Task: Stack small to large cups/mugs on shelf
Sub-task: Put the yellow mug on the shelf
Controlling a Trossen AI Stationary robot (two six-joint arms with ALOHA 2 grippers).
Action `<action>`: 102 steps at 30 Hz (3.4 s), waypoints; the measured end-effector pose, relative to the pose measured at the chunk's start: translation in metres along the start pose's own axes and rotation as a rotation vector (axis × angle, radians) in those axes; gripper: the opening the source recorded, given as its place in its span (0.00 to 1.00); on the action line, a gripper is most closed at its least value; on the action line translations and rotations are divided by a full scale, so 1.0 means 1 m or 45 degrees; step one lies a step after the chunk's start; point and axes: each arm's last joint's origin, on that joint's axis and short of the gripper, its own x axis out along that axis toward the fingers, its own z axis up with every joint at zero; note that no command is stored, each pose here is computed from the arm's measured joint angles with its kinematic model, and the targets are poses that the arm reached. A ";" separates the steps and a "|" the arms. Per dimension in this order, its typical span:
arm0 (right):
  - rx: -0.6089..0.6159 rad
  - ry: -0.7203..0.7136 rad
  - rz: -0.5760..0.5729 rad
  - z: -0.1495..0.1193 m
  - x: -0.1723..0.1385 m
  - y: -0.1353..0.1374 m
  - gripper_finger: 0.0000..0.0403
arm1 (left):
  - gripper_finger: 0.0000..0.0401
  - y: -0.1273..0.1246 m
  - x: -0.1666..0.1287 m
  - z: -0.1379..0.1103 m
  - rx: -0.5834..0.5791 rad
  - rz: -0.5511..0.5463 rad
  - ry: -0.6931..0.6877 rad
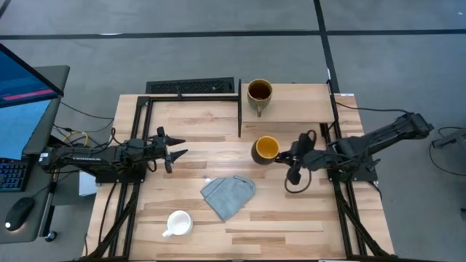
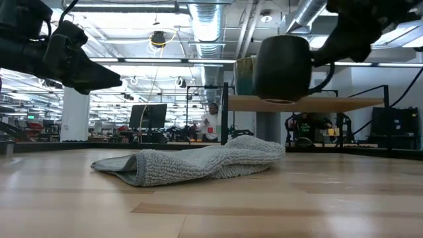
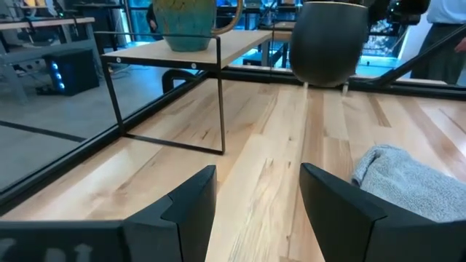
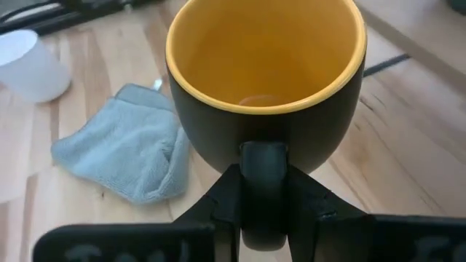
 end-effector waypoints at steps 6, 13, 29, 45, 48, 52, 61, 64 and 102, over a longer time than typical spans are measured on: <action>0.063 -0.069 -0.081 0.003 -0.017 -0.008 0.20 | 0.47 0.000 0.000 0.000 0.001 -0.007 0.004; 0.062 -0.029 -0.248 0.021 -0.041 -0.016 0.20 | 0.47 0.000 0.000 -0.002 -0.003 -0.007 0.026; 0.243 -0.127 -0.590 0.057 -0.058 -0.049 0.20 | 0.47 0.000 0.000 -0.003 -0.007 -0.006 0.034; 0.611 -0.093 -0.819 0.069 -0.031 -0.086 0.20 | 0.47 0.000 0.000 -0.004 -0.008 -0.006 0.052; 0.655 -0.099 -0.826 0.072 -0.023 -0.090 0.20 | 0.47 0.000 0.000 -0.004 -0.036 -0.018 0.054; 0.695 -0.128 -0.807 0.079 -0.010 -0.091 0.20 | 0.47 -0.001 0.000 -0.004 -0.040 -0.038 0.055; 0.711 -0.067 -0.874 0.079 0.021 -0.090 0.20 | 0.47 -0.003 0.000 -0.005 -0.043 -0.133 0.067; 0.707 -0.066 -0.885 0.079 0.027 -0.089 0.20 | 0.47 -0.004 0.000 -0.005 -0.045 -0.175 0.077; 0.752 0.064 -0.979 0.092 0.025 -0.090 0.20 | 0.47 -0.006 -0.001 -0.008 -0.072 -0.265 0.122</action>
